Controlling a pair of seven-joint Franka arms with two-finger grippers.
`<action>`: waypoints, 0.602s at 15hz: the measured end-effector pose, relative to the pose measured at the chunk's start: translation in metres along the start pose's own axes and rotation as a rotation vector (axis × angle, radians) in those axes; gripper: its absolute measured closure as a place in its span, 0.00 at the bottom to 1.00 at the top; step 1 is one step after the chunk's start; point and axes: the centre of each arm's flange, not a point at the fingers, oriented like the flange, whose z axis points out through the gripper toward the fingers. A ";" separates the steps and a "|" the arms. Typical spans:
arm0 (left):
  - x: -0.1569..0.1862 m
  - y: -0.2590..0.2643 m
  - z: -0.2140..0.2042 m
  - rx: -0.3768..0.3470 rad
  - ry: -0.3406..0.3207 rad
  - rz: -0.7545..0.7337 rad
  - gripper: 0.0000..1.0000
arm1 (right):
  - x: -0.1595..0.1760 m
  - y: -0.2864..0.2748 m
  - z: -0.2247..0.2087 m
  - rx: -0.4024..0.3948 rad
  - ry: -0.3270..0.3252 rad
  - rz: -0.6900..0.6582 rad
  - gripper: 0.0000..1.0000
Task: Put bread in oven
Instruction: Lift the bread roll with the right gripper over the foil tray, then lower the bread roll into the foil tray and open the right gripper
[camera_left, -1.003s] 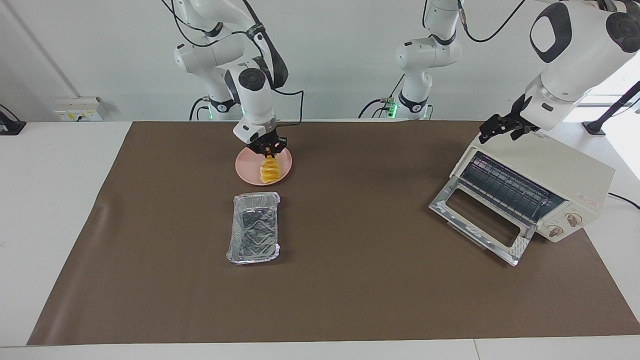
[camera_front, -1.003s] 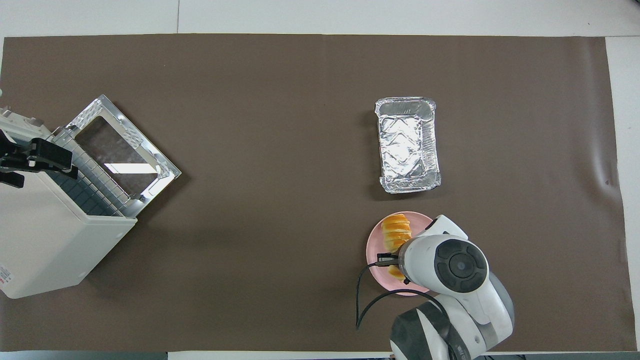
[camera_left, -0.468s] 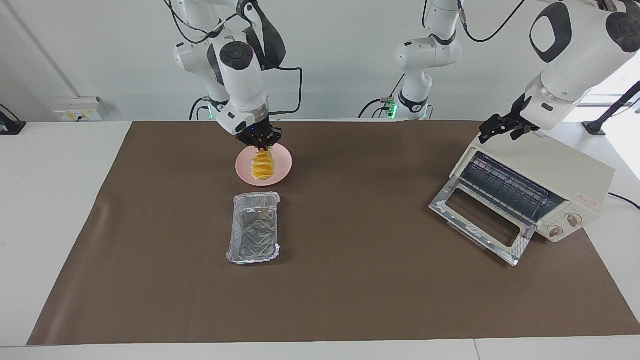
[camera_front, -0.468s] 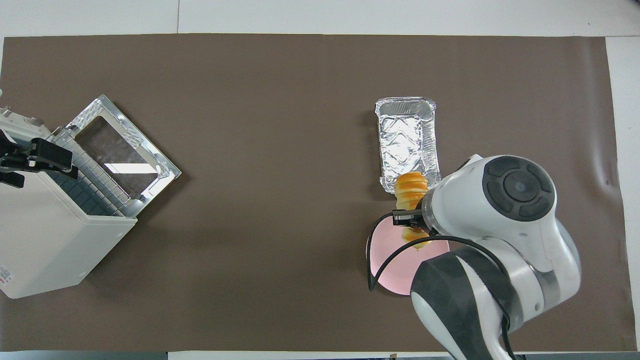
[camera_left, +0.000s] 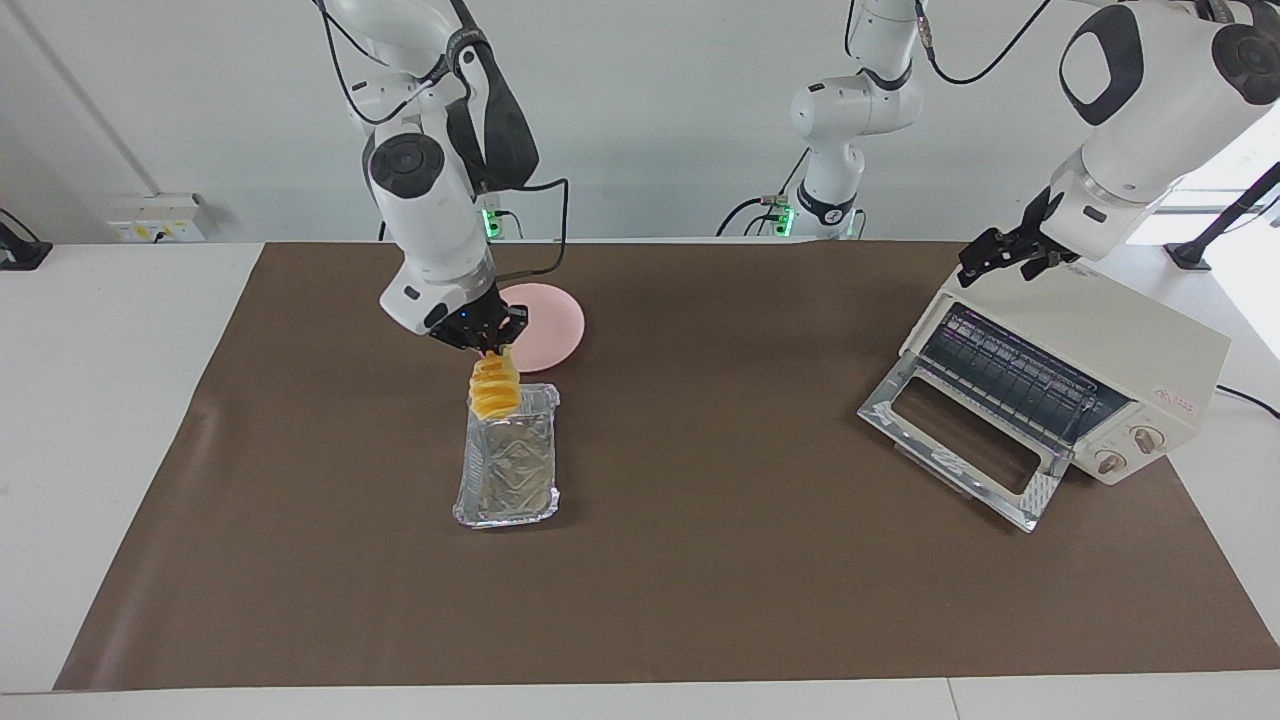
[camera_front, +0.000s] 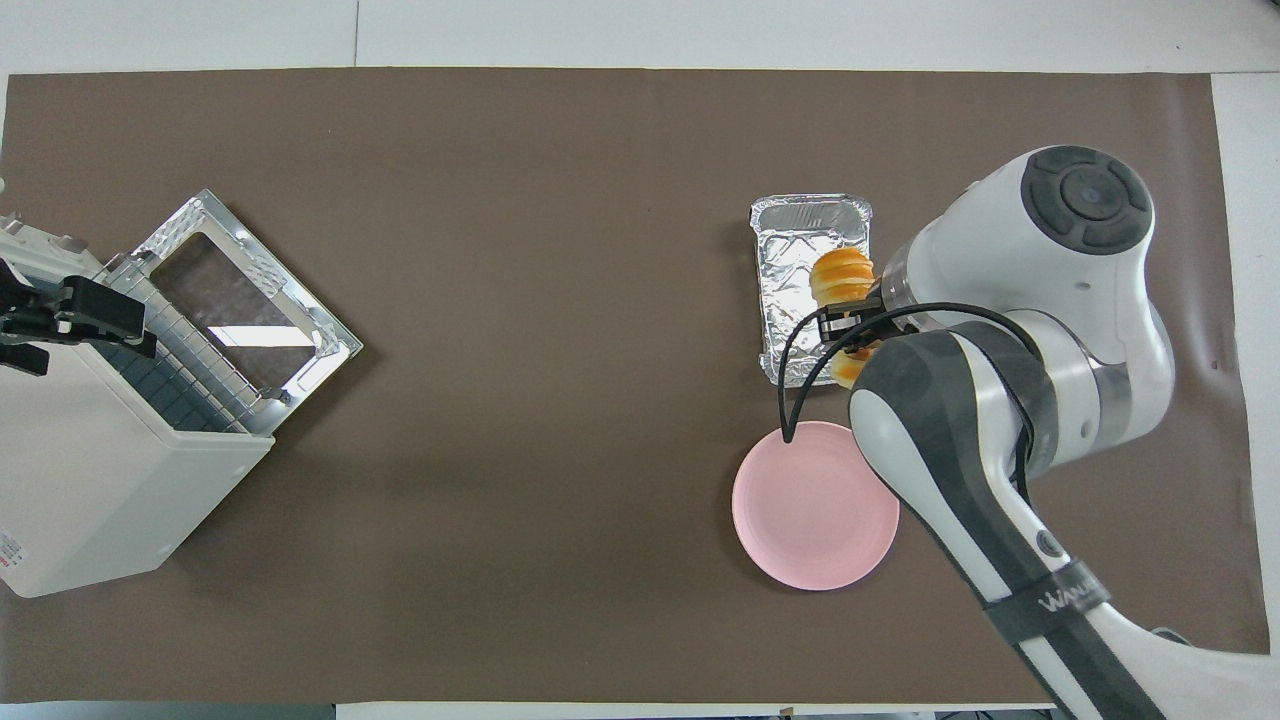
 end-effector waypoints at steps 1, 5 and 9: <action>0.000 0.000 0.000 0.000 0.000 0.000 0.00 | 0.009 -0.002 0.011 0.000 0.000 0.000 0.88; 0.000 0.000 0.000 0.000 0.000 0.000 0.00 | 0.046 -0.005 0.051 -0.003 -0.024 -0.027 0.88; 0.000 0.000 0.000 0.000 0.000 0.000 0.00 | 0.063 0.013 0.076 -0.002 -0.025 -0.057 0.88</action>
